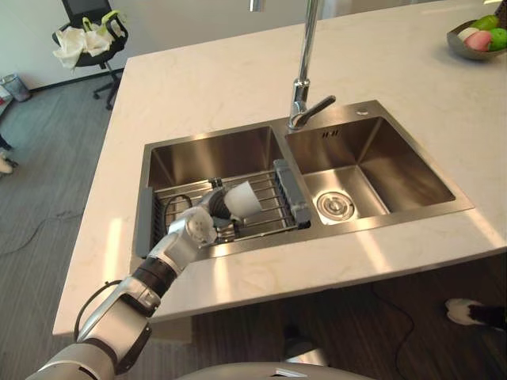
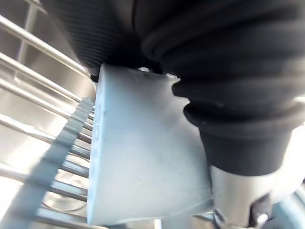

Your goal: Walk over to the sink, pick up the cup, carry it to the dishwasher, place the cup inside the dishwasher, then close the dishwasher door

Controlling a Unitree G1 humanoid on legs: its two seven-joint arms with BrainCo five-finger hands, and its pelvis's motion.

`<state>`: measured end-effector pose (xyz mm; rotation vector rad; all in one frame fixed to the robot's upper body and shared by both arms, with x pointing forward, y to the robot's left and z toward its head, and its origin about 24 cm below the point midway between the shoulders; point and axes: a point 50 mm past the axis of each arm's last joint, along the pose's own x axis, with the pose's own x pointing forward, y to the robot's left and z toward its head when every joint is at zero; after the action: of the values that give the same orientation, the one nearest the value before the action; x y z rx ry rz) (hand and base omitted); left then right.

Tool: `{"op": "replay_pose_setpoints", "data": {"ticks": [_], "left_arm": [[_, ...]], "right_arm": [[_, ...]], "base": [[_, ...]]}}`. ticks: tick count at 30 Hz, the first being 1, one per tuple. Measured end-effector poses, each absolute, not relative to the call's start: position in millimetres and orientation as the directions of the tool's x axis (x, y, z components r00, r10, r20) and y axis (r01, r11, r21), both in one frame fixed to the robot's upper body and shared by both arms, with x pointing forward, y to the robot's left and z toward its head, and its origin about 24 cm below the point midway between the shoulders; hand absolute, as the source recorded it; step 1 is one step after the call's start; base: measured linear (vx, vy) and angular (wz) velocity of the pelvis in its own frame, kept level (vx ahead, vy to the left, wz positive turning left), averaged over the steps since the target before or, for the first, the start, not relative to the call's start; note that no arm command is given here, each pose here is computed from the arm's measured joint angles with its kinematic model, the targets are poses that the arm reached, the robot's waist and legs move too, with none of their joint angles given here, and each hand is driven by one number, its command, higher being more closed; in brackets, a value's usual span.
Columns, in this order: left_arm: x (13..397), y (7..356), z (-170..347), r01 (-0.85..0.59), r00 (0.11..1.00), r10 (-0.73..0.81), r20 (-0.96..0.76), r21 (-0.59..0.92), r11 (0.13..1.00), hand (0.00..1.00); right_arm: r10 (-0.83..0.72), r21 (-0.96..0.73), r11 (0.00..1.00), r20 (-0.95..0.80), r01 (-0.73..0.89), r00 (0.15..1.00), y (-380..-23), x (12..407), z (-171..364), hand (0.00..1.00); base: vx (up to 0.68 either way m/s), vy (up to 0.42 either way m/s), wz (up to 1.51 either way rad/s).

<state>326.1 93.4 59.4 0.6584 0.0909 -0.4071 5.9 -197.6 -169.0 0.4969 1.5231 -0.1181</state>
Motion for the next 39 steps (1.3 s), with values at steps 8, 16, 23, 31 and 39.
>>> {"op": "replay_pose_setpoints", "data": {"ticks": [8, 16, 23, 31, 39], "left_arm": [[309, 112, 113, 0.244, 0.953, -0.243, 0.179, 0.017, 0.970, 1.00], [253, 139, 161, 0.274, 0.833, -0.074, 0.548, -0.294, 0.916, 1.00], [230, 155, 181, 0.240, 0.714, 0.081, 0.696, -0.351, 0.905, 1.00], [229, 154, 182, 0.243, 0.708, 0.091, 0.700, -0.363, 0.900, 1.00], [231, 148, 177, 0.240, 0.739, 0.065, 0.670, -0.352, 0.905, 1.00]], "right_arm": [[0.252, 0.239, 0.871, -0.967, 0.429, 0.027, -197, -7, -169, 0.00], [0.252, 0.207, 0.821, -0.968, 0.532, -0.011, -194, -25, -169, 0.00], [0.218, 0.145, 0.813, -0.974, 0.564, -0.064, -196, -40, -170, 0.00], [0.224, 0.143, 0.745, -0.974, 0.651, -0.043, -194, -43, -169, 0.00], [-0.017, -0.201, 0.780, -0.954, 0.593, -0.300, -204, -54, -169, 0.00]], "base": [[-0.07, -0.039, 0.23], [-0.05, -0.032, 0.18], [-0.02, -0.004, 0.07], [-0.01, -0.003, 0.00], [0.01, -0.008, 0.45]]}}
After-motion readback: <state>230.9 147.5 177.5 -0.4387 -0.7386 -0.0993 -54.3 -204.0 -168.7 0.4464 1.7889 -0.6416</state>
